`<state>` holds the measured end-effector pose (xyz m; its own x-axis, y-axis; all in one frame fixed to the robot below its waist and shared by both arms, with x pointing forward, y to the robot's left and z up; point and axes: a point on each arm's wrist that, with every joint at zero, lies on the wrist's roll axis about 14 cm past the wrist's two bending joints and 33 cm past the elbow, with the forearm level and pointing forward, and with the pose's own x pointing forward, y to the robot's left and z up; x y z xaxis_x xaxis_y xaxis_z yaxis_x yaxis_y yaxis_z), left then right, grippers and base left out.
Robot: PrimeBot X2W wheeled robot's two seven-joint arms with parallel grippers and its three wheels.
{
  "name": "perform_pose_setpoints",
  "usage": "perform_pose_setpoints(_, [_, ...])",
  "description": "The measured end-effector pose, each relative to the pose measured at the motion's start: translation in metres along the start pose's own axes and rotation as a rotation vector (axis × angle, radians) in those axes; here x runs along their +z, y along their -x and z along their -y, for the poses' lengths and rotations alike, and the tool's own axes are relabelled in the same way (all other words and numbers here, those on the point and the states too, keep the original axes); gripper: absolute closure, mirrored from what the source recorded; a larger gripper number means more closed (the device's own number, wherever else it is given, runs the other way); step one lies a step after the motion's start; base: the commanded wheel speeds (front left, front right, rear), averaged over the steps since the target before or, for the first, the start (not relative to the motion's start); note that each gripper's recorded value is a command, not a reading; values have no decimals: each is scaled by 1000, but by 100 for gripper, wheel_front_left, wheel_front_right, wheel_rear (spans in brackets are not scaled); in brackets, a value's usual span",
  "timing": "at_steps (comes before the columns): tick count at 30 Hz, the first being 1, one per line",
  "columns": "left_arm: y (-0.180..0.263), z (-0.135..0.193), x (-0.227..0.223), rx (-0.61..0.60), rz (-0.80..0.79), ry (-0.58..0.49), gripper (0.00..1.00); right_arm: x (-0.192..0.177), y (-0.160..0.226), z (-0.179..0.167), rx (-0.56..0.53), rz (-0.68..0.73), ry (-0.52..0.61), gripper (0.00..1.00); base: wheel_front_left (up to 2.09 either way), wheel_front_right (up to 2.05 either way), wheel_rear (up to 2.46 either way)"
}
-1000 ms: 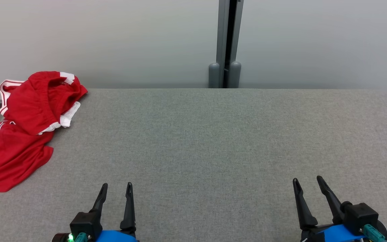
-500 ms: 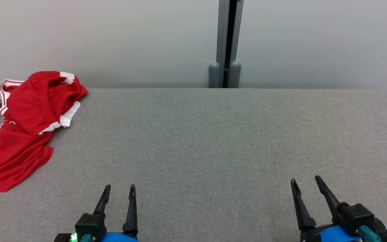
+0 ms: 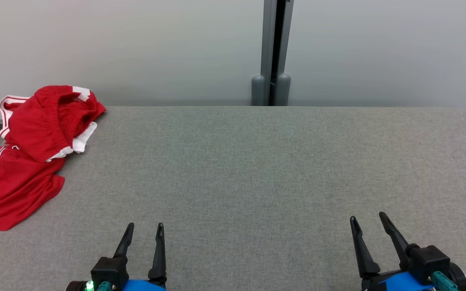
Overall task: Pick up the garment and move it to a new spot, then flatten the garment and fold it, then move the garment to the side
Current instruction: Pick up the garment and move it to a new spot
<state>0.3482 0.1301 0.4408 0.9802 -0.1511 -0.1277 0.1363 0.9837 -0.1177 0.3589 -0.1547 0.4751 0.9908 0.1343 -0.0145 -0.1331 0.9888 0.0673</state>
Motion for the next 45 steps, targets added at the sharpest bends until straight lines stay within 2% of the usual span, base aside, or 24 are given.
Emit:
perform_pose_setpoints(8, [2,-2,-1,9,-1,3,0,0,-3,0,3,-1,1,0,0,0,0])
perform_pose_setpoints(14, [14,-20,5,71,23,2,0,2,-14,-16,55,6,4,0,0,0,0])
perform_pose_setpoints(18, [29,-43,12,148,49,2,0,4,-27,-41,131,11,-3,0,0,0,0])
perform_pose_setpoints(19, [39,-56,14,195,61,3,0,5,-33,-57,180,12,-5,0,0,0,0])
perform_pose_setpoints(31, [89,-110,13,411,79,22,0,-5,-51,-133,403,-19,-20,0,0,0,0])
perform_pose_setpoints(39, [99,-118,8,451,64,24,0,-12,-55,-147,443,-37,-19,0,0,0,0])
perform_pose_setpoints(45, [92,-116,6,443,51,27,0,-13,-60,-134,407,-34,-13,0,0,0,0])
